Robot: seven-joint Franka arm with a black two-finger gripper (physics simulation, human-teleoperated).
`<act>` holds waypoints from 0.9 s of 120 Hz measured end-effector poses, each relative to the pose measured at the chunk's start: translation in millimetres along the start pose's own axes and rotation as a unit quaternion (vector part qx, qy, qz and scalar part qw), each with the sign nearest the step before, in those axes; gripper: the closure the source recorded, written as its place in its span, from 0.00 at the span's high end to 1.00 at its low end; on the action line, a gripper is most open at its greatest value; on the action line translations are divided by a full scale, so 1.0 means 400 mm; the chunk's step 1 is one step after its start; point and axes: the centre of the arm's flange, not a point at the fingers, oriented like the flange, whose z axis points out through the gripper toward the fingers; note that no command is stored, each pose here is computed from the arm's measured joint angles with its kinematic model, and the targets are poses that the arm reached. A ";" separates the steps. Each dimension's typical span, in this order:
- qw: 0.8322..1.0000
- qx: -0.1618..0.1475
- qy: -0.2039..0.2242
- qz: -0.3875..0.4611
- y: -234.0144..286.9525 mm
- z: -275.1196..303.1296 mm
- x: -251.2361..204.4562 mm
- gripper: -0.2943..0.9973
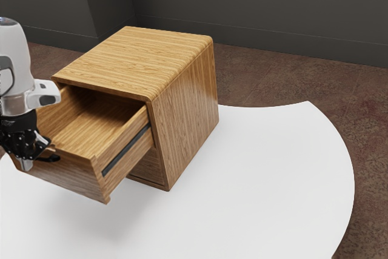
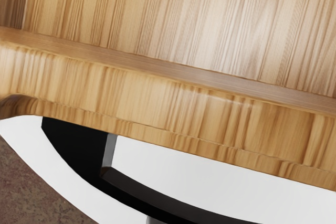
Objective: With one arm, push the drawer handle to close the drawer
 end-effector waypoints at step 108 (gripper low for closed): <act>0.990 0.032 0.127 0.058 0.079 -0.040 0.082 0.16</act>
